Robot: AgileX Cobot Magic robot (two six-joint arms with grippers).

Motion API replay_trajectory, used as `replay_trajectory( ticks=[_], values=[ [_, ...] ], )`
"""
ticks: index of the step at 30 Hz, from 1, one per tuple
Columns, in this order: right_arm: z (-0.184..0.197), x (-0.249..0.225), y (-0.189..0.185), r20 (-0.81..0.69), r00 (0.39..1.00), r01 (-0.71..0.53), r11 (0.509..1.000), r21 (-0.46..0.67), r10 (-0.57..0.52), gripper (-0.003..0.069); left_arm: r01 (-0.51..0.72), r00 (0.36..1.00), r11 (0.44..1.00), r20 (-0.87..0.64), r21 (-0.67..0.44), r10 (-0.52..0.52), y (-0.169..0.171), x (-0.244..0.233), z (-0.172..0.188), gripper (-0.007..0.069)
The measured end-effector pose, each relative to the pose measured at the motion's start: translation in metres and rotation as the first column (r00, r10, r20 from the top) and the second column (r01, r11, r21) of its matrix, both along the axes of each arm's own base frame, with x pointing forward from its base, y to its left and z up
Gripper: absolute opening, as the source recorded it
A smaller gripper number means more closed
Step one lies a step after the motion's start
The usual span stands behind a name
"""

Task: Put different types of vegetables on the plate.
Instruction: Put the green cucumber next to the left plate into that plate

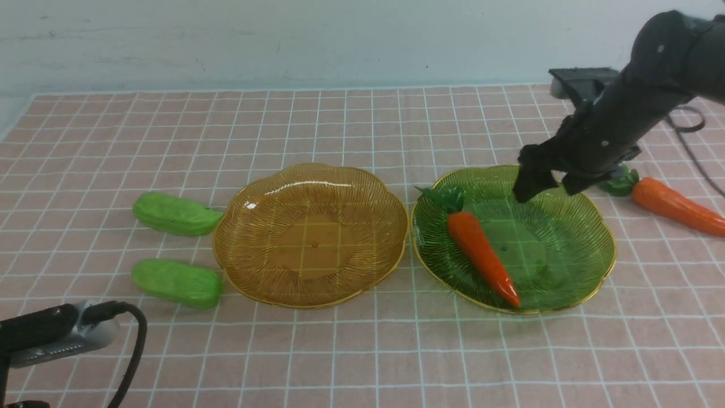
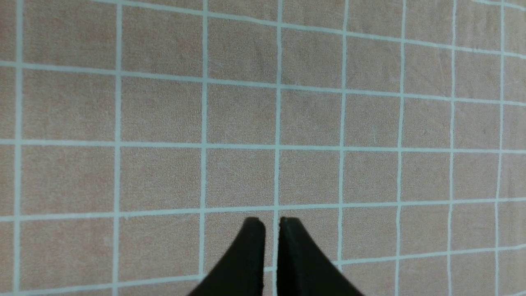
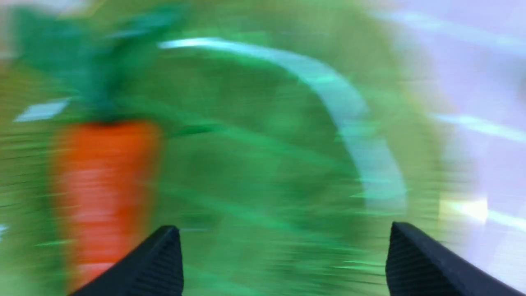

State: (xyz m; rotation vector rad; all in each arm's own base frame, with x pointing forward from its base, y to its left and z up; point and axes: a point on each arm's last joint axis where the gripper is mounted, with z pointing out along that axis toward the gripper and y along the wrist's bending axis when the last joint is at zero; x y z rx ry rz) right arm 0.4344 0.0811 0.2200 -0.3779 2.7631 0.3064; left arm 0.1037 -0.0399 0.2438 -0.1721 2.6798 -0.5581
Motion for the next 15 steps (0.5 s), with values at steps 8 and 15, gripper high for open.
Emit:
replay_trajectory(
  ticks=[8,15],
  values=[
    [0.004,0.017,-0.09,0.113,0.992,0.088,0.944,-0.317,-0.055,0.0588,-0.003,1.0,1.0,-0.002,-0.002,0.003,0.0,0.0,0.0,0.0038],
    [-0.037,0.028,-0.115,0.079,0.995,0.091,0.921,-0.378,-0.065,0.0567,-0.025,1.0,1.0,-0.015,-0.012,0.024,0.0,0.0,0.0,0.0038]
  ],
)
